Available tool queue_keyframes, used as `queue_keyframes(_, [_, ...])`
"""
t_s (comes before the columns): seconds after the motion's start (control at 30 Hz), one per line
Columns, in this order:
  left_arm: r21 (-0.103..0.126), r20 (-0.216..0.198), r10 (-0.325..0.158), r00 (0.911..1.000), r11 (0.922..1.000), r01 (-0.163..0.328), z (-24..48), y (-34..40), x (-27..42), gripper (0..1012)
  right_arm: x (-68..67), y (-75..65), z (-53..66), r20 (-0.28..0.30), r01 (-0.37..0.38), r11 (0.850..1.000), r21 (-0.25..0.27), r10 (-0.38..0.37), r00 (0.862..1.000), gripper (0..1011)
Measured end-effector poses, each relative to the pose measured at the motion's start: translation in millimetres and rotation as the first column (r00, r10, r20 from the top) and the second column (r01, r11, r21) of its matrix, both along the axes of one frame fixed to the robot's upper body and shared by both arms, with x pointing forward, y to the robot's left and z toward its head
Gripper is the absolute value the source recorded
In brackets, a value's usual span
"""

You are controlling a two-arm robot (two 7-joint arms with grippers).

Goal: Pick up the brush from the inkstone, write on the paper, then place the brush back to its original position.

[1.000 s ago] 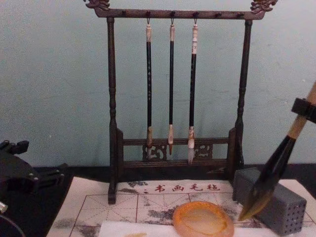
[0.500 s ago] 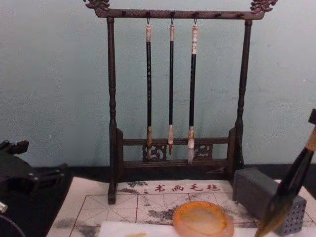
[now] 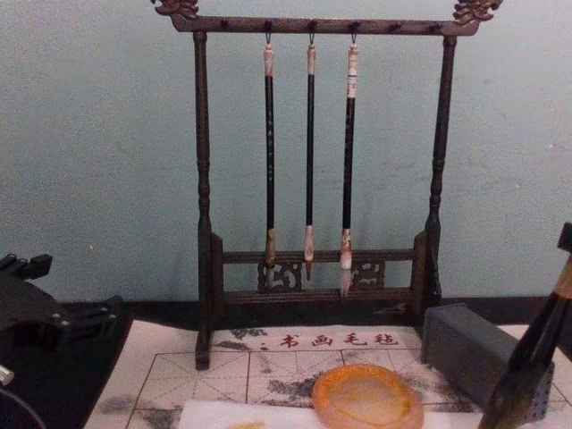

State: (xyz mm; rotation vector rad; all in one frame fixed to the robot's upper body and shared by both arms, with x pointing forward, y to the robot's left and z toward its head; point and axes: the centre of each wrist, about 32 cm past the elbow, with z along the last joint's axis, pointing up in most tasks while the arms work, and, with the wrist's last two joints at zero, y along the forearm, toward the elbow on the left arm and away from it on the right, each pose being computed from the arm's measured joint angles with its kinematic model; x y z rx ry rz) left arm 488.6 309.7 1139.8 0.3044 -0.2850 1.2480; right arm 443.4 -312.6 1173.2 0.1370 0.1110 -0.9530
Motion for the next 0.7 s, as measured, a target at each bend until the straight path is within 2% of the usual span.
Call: queue_keyframes(0.7, [0.0,0.0,0.0,1.0,1.0,0.0,0.0,0.0,0.0,1001,1.1,5.0,-4.8,0.012,-0.018,0.999,-0.026,0.018,1.0,198])
